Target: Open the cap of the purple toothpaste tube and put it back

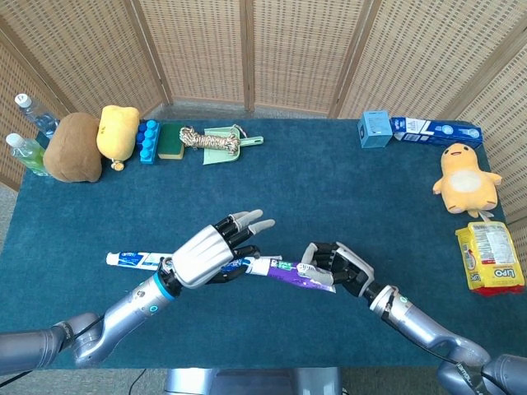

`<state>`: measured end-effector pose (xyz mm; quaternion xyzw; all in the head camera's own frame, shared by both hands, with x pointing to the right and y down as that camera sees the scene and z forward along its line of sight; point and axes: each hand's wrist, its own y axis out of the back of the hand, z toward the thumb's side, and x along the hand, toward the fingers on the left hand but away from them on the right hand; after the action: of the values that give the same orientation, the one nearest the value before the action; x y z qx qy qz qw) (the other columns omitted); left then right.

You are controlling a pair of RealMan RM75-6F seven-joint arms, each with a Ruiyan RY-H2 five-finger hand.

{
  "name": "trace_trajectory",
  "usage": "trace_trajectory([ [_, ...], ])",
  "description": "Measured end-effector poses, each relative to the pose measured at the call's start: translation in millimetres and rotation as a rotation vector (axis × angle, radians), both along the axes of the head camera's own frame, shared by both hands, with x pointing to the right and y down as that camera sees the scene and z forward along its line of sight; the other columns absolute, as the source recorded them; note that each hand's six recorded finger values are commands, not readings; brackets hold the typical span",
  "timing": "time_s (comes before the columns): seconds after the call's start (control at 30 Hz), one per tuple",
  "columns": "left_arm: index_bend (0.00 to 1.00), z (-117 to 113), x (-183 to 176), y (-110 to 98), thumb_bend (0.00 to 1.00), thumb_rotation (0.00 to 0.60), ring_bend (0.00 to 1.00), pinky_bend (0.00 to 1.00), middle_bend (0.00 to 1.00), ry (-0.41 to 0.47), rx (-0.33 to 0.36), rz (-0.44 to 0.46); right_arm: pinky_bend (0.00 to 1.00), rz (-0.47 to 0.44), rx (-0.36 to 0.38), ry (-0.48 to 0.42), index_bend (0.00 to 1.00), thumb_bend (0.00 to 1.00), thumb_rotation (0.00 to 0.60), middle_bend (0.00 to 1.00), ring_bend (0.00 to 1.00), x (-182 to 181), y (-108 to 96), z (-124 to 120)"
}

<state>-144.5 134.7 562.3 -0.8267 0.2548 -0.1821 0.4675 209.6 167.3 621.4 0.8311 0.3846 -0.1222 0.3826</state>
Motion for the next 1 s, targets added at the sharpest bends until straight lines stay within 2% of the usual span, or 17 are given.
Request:
trace_trajectory([
  [0.43,0.49,1,-8,3,0.33,0.6,0.01,0.17,0.1,-0.011,0.007,-0.007,0.72,0.071,-0.033,-0.062,0.88,0.5,0.6,0.68,0.63,-1,-10,-6],
  [1.0,0.48,3,-12,4,0.33,0.6,0.0,0.15,0.08,-0.016,0.005,-0.013,0.73,0.115,-0.054,-0.156,0.88,0.51,0.6,0.68,0.64,-10,-19,-19],
])
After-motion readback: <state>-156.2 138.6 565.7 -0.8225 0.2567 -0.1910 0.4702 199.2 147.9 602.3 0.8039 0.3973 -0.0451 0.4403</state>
